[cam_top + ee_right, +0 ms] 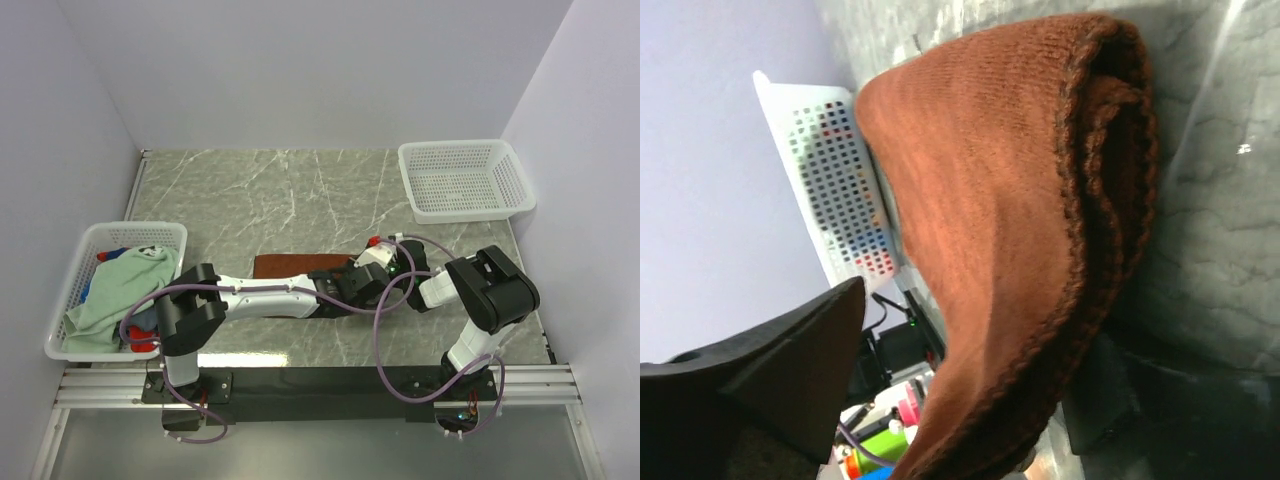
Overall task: Fold and stack the towels
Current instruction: Neatly place the folded towel into the bin
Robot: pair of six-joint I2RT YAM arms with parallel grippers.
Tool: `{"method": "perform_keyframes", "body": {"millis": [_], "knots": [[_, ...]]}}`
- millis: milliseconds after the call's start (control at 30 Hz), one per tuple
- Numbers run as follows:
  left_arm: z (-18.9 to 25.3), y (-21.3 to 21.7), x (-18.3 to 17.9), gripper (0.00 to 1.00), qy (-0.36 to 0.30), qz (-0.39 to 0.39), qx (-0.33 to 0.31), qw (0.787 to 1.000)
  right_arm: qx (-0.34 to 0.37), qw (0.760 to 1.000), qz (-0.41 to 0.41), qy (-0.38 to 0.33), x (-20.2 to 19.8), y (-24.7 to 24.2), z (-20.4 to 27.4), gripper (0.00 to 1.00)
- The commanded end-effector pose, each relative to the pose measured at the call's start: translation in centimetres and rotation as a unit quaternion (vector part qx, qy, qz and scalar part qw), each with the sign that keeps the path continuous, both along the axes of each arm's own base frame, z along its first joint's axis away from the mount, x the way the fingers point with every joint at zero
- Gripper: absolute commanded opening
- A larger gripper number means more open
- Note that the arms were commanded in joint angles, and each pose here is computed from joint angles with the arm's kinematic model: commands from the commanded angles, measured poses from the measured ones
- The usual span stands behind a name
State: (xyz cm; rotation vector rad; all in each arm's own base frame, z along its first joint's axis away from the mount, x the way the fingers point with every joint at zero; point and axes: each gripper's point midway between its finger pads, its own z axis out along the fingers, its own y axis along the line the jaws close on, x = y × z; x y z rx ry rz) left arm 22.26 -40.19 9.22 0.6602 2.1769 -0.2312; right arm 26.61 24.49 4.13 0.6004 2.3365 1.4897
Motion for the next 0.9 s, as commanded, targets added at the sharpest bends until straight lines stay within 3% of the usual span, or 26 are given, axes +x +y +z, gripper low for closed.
{"method": "perform_keyframes", "body": {"millis": [0, 167, 267, 333, 400, 500, 600, 867], "knots": [[2.4, -1.6, 0.2, 0.01, 0.003, 0.009, -0.055, 0.998, -0.051, 0.999, 0.001, 0.018, -0.2, -0.6, -2.3, 0.74], [1.5, -1.3, -0.6, 0.06, 0.026, 0.015, -0.065, 0.997, -0.074, 0.997, 0.01, 0.004, 0.6, -0.7, -2.1, 0.49], [1.7, -0.9, -1.0, 0.24, 0.033, 0.02, -0.074, 0.996, -0.091, 0.996, 0.019, -0.007, 0.9, -1.1, -2.1, 0.29], [1.8, -1.0, -1.2, 0.43, 0.039, 0.017, -0.079, 0.996, -0.098, 0.995, 0.022, -0.011, 1.2, -1.2, -2.1, 0.09], [2.2, -1.0, -1.5, 0.64, 0.045, 0.016, -0.087, 0.995, -0.109, 0.994, 0.029, -0.015, 1.4, -1.5, -2.2, 0.0], [3.0, -0.8, -1.7, 0.79, 0.051, 0.02, -0.101, 0.993, -0.13, 0.99, 0.041, -0.025, 1.9, -1.9, -2.1, 0.0], [3.5, 0.2, -1.7, 0.86, 0.058, 0.031, -0.113, 0.991, -0.161, 0.984, 0.057, -0.04, 2.8, -2.5, -1.9, 0.0], [3.4, 7.8, 0.1, 0.91, 0.095, 0.099, -0.142, 0.98, -0.315, 0.941, 0.079, -0.093, 7.8, -5.8, -0.2, 0.0]]}}
